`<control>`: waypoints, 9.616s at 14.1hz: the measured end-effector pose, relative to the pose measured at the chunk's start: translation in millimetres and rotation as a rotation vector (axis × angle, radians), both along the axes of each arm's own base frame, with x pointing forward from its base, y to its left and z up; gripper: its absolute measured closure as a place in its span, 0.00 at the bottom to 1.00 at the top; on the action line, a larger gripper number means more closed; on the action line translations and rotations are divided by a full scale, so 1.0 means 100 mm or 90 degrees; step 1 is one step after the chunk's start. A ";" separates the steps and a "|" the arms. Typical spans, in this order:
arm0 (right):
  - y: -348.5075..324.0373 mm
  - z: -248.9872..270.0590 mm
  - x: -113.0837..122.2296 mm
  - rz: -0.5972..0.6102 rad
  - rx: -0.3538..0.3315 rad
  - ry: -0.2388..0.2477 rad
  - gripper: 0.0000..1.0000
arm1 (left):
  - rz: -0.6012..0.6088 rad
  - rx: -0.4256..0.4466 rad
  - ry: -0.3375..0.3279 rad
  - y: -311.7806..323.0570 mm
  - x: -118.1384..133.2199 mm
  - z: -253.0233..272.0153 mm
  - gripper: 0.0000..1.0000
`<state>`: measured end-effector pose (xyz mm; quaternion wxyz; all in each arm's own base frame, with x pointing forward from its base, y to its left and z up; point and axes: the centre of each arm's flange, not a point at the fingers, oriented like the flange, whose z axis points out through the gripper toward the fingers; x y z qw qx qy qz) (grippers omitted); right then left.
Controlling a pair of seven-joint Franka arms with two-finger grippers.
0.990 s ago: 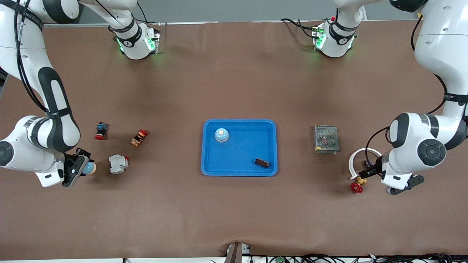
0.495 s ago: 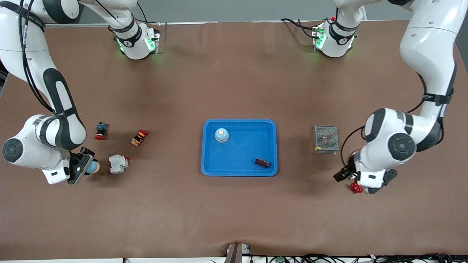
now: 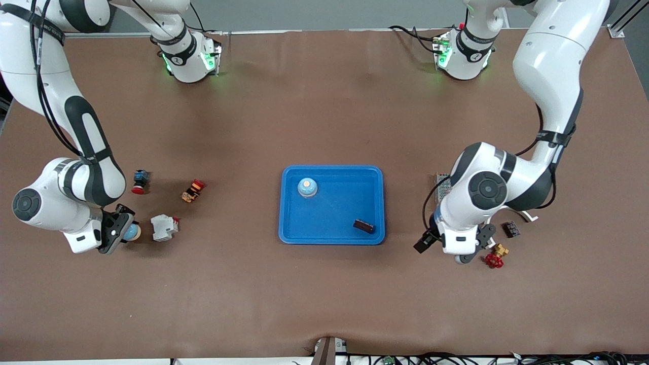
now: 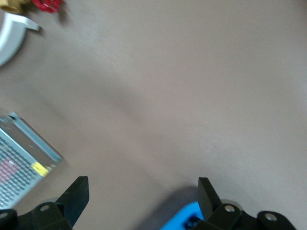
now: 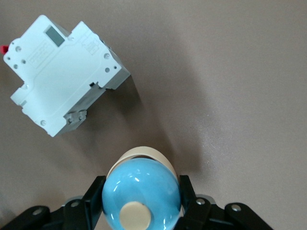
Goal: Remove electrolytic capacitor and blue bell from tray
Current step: 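Grasp the second capacitor with the left gripper while the right gripper lowers the bell, then lift the capacitor with the left gripper while the right gripper releases the bell, then carry the capacitor toward the pipe while the right gripper grasps the second bell, then release the capacitor inside the pipe arc while the right gripper lifts the bell, then retract the left gripper while the right gripper carries the bell toward the buttons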
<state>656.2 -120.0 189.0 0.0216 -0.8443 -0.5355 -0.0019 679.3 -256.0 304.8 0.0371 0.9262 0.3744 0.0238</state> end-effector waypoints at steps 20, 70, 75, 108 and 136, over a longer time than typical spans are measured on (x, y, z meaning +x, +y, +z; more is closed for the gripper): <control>0.01 0.12 0.07 -0.031 0.017 0.009 0.00 | 0.124 -0.032 -0.030 -1.61 -0.62 -1.01 0.06; 5.84 0.39 -1.40 -0.767 -0.024 0.061 0.00 | -0.031 0.076 0.107 0.70 -0.53 0.18 0.70; 5.81 0.14 -1.42 -0.765 -0.046 0.060 0.00 | -0.058 0.094 0.181 0.91 -0.85 -0.32 0.70; 5.81 0.32 -1.32 -0.752 -0.064 0.059 0.31 | -0.180 0.132 0.060 2.47 -0.84 -0.60 0.00; 3.58 3.34 -1.94 -0.463 -0.057 0.017 0.31 | -0.240 0.117 0.018 1.85 -0.44 2.44 0.00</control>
